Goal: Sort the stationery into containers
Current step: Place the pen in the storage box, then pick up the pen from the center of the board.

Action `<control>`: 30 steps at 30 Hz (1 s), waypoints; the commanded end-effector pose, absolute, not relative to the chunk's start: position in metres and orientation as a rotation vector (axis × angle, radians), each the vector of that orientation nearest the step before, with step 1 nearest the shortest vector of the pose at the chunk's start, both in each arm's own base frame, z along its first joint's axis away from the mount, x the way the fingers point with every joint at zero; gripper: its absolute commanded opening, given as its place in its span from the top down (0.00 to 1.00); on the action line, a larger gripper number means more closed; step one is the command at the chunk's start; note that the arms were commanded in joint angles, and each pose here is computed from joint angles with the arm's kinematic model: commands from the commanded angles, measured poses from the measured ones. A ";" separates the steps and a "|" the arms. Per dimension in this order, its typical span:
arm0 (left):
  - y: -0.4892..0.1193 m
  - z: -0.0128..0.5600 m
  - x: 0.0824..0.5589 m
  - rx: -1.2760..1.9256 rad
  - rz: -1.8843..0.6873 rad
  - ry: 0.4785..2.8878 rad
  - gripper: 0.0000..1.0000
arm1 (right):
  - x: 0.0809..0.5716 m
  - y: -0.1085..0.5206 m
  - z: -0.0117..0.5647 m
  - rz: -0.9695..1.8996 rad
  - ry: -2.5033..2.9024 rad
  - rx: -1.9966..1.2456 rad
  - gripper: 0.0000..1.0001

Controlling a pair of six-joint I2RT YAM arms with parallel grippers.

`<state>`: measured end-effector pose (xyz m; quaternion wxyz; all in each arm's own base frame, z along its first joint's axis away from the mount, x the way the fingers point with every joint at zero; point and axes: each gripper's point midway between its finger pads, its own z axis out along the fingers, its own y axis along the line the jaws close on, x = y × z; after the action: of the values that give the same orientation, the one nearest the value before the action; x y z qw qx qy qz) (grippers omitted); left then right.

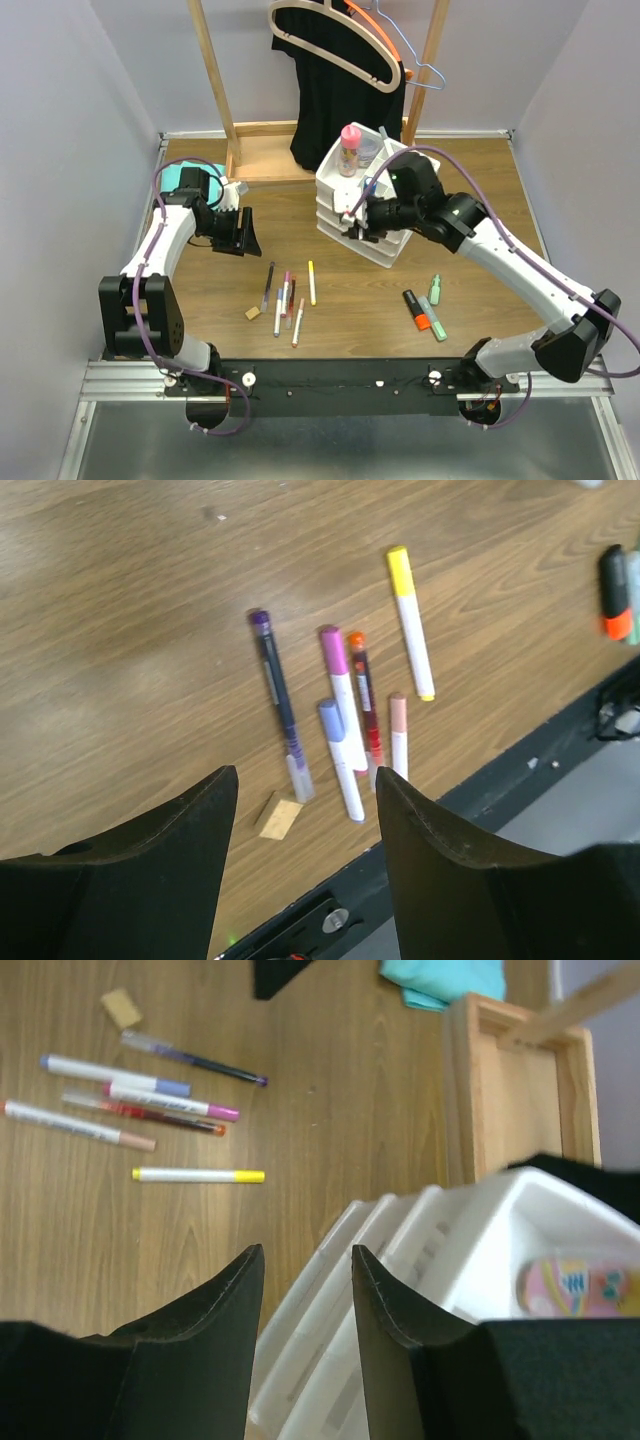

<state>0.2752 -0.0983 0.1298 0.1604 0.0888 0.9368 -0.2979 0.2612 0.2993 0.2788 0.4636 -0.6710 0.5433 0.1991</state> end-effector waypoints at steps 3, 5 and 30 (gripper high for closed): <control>-0.065 0.135 0.289 0.151 -0.629 2.656 0.34 | 0.233 0.336 0.203 0.474 0.992 -2.144 0.56; -0.057 0.142 0.294 0.103 -0.627 2.643 0.34 | 0.231 0.355 0.196 0.494 1.025 -2.133 0.55; -0.043 0.159 0.284 -0.084 -0.749 2.542 0.34 | 0.282 0.380 0.048 0.411 2.704 -0.568 0.65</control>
<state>0.2898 -0.0370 0.1534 0.2319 -0.0235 0.9397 -0.2504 0.2748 0.3873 0.0683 0.1855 -0.2676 0.9251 0.1952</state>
